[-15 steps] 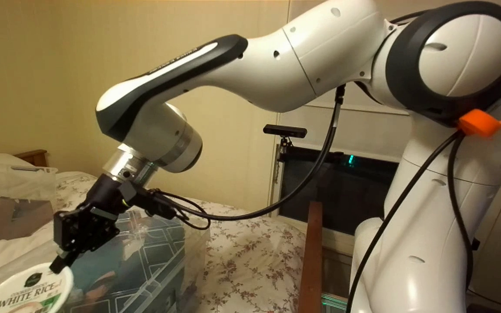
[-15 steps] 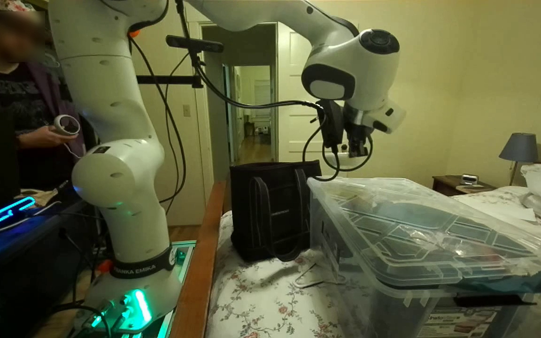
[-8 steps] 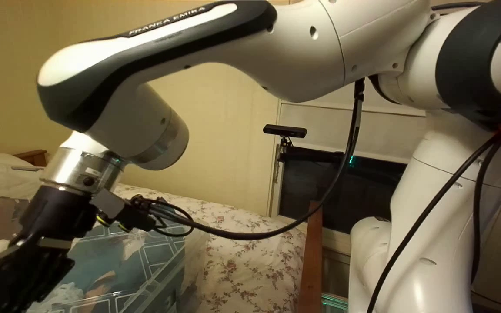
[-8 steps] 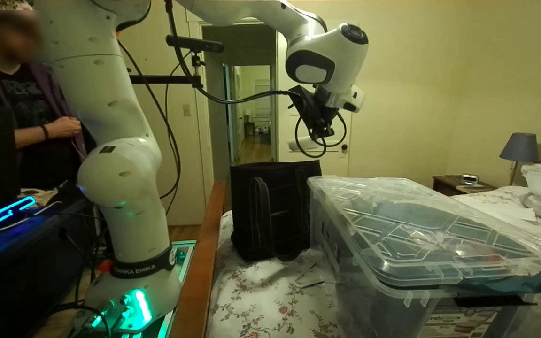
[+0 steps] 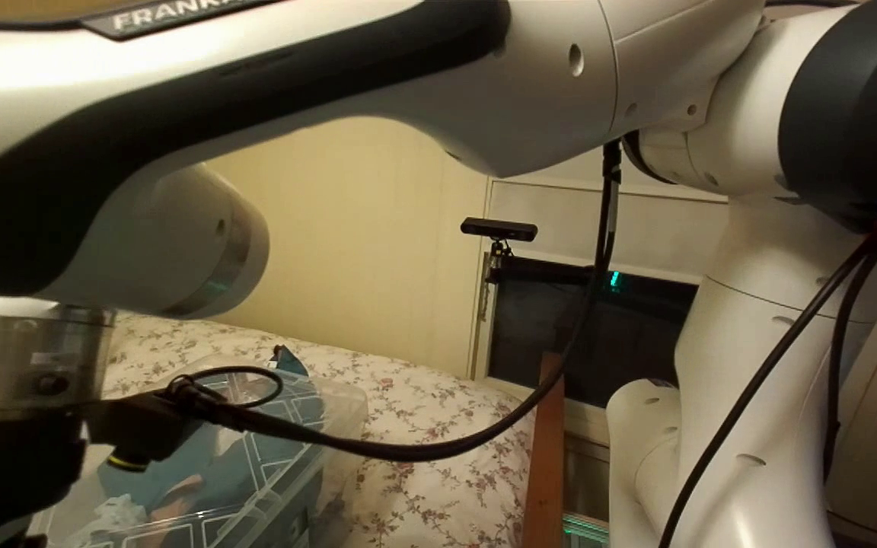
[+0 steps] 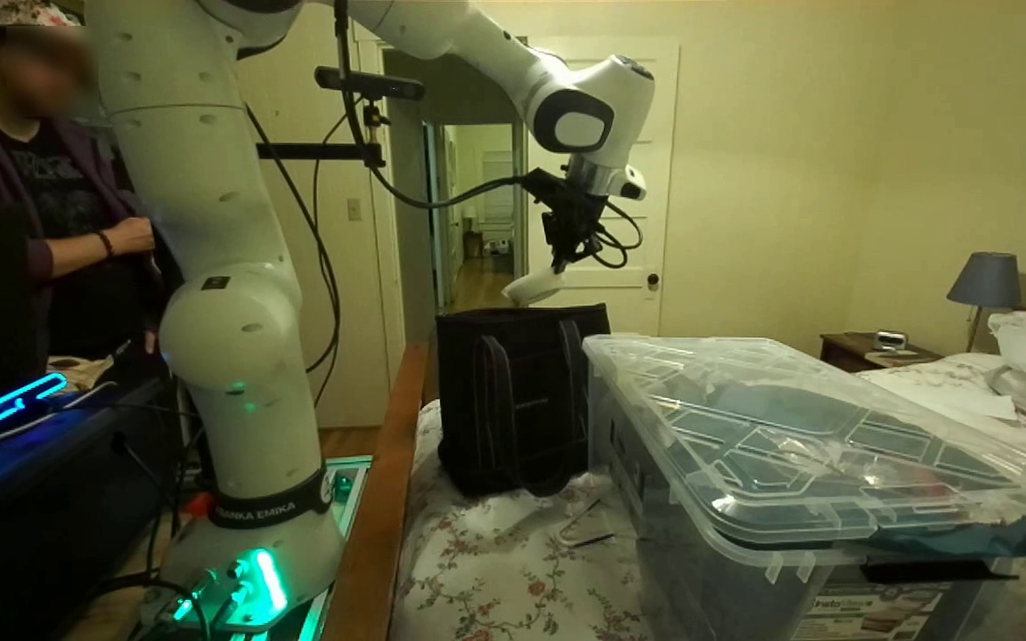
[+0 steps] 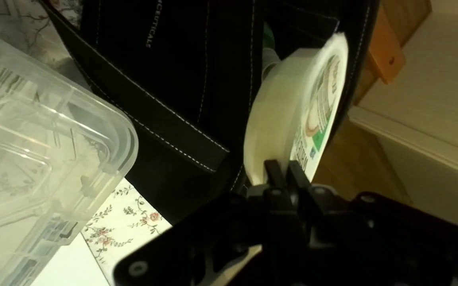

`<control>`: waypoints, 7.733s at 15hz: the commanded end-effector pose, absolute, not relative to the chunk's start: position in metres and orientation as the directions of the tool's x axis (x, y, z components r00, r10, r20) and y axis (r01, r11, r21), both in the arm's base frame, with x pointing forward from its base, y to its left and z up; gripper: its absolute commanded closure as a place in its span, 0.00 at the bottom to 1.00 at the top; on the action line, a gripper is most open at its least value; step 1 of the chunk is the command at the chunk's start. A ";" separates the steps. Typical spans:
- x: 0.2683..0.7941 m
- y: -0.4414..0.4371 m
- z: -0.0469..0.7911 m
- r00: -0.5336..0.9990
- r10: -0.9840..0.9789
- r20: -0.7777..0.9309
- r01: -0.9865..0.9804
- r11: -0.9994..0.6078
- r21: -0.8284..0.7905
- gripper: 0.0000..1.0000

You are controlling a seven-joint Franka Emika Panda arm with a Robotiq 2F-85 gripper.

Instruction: Place the bowl in the shopping bag and then place the bag on the tote

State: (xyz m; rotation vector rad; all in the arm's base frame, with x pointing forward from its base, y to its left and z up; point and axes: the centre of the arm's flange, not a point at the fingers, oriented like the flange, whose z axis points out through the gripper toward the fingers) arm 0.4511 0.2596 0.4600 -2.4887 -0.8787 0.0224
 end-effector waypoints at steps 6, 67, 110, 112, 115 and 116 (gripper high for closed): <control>0.487 0.308 0.477 0.767 0.613 0.190 0.639 -0.699 -0.322 0.98; 0.450 0.419 0.425 0.598 0.797 -0.083 0.800 -0.600 0.011 0.00; 0.462 0.392 0.519 0.698 0.714 -0.048 0.716 -0.696 0.062 0.99; 0.468 0.398 0.534 0.710 0.703 -0.034 0.704 -0.708 0.056 0.99; 0.481 0.399 0.572 0.765 0.643 0.041 0.644 -0.765 -0.017 0.99; 0.483 0.399 0.582 0.773 0.632 0.062 0.635 -0.771 -0.051 0.99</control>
